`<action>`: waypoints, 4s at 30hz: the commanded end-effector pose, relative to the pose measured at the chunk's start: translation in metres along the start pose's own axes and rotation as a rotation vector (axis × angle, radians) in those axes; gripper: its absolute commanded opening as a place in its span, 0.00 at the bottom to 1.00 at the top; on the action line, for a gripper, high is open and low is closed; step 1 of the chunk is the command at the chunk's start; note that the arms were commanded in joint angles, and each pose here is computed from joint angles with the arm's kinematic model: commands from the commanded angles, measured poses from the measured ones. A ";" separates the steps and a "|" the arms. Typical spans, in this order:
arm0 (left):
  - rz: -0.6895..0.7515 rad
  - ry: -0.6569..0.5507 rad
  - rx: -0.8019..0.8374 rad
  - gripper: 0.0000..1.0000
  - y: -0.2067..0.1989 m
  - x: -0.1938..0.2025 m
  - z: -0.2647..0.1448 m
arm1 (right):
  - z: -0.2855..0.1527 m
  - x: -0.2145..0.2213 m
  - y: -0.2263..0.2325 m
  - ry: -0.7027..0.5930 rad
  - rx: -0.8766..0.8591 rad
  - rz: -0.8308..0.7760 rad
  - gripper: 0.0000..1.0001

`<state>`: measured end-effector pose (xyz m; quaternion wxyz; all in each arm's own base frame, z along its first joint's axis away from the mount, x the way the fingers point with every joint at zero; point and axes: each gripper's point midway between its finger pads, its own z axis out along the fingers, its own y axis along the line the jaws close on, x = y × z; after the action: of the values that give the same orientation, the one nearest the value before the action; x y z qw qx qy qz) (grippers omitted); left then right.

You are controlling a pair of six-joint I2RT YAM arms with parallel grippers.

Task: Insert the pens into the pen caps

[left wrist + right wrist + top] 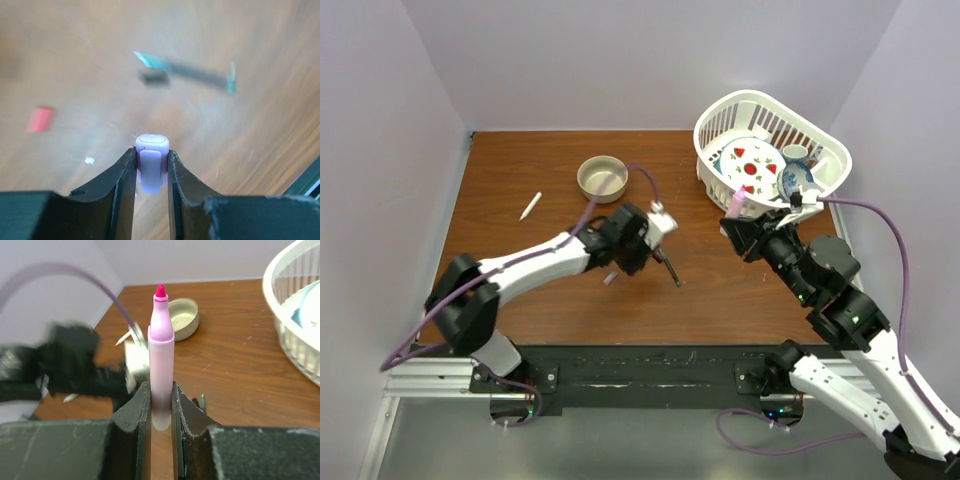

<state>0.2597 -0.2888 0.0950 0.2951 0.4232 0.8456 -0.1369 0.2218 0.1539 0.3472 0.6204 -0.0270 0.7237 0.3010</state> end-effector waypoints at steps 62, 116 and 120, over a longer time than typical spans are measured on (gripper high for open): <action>-0.845 -0.674 -0.036 0.00 0.029 -0.133 -0.148 | 0.122 0.096 0.097 0.311 -0.281 -0.033 0.00; -0.215 -1.089 0.574 0.61 -0.079 -0.188 -0.342 | -0.007 0.027 0.188 0.122 -1.005 -0.017 0.00; -0.222 -1.008 0.706 0.21 -0.097 -0.178 -0.326 | -0.008 0.017 0.190 0.092 -1.003 -0.027 0.00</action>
<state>0.1620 -0.2940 0.4609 0.5303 0.2572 0.5720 -0.5705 0.1382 0.3161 0.3797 0.4762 -0.3390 0.5536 0.5932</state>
